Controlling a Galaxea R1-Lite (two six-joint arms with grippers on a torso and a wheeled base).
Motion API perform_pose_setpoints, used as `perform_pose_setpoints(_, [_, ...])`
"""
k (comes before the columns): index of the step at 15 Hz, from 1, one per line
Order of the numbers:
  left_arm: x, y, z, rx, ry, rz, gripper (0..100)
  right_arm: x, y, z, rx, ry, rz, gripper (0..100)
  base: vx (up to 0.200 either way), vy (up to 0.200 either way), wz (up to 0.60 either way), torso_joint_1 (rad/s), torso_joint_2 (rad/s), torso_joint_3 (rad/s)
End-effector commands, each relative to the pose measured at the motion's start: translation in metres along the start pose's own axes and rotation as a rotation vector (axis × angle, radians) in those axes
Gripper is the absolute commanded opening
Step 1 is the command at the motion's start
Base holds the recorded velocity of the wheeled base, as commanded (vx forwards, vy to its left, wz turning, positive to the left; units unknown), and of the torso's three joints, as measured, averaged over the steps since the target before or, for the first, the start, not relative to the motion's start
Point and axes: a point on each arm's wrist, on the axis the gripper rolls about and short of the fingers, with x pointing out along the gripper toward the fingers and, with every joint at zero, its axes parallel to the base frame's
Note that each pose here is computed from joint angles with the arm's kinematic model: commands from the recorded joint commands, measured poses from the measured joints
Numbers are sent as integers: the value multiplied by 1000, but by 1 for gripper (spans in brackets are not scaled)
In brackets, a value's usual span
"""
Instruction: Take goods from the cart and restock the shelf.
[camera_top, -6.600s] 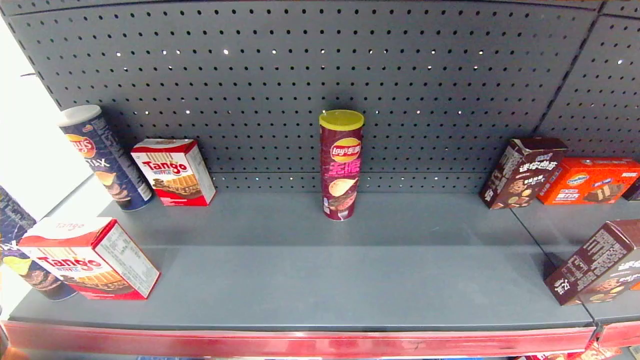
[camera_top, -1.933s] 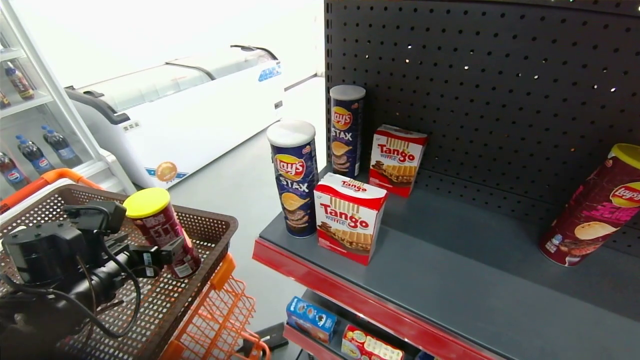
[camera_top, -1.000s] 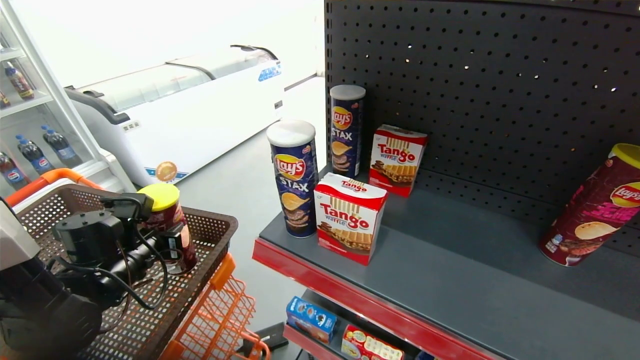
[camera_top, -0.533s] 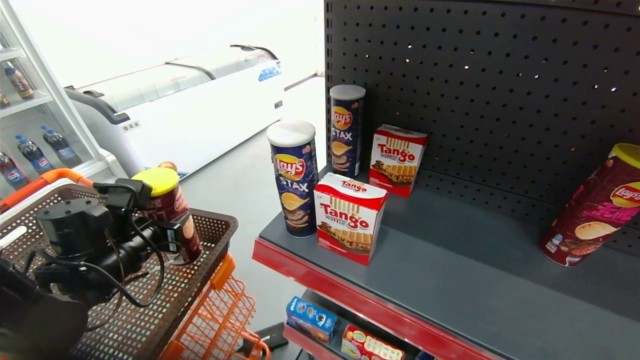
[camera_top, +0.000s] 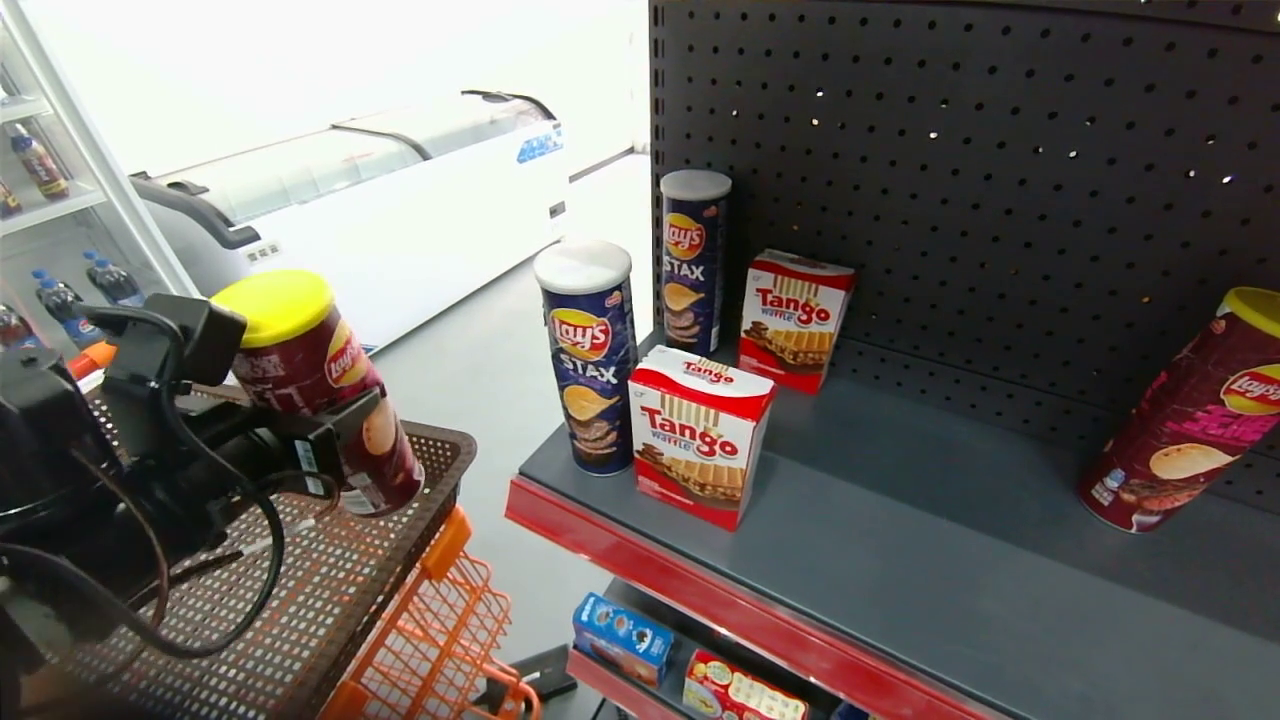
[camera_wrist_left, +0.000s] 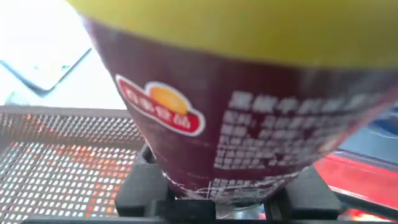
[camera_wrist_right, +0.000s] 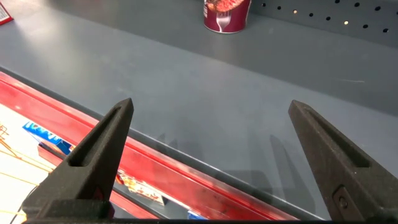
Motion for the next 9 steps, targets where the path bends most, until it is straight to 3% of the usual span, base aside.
perform_pose_setpoints(1, [-39, -23, 8, -6, -61, -130, 0, 0, 0, 0, 0, 1, -1, 100, 0, 0, 0, 0, 0, 0])
perform_pose_setpoints(3, [-51, -28, 4, -16, -64, -184, 0, 0, 0, 0, 0, 1, 1, 100, 0, 0, 0, 0, 0, 0])
perform_pose_setpoints(4, [-55, -30, 2, -13, -72, -279, 0, 0, 0, 0, 0, 1, -1, 100, 0, 0, 0, 0, 0, 0])
perform_pose_setpoints(5, [-57, -31, -1, -14, -73, -320, 0, 0, 0, 0, 0, 0, -1, 100, 0, 0, 0, 0, 0, 0])
perform_pose_setpoints(9, [-60, -40, -6, -10, -58, -382, 0, 0, 0, 0, 0, 1, -1, 100, 0, 0, 0, 0, 0, 0])
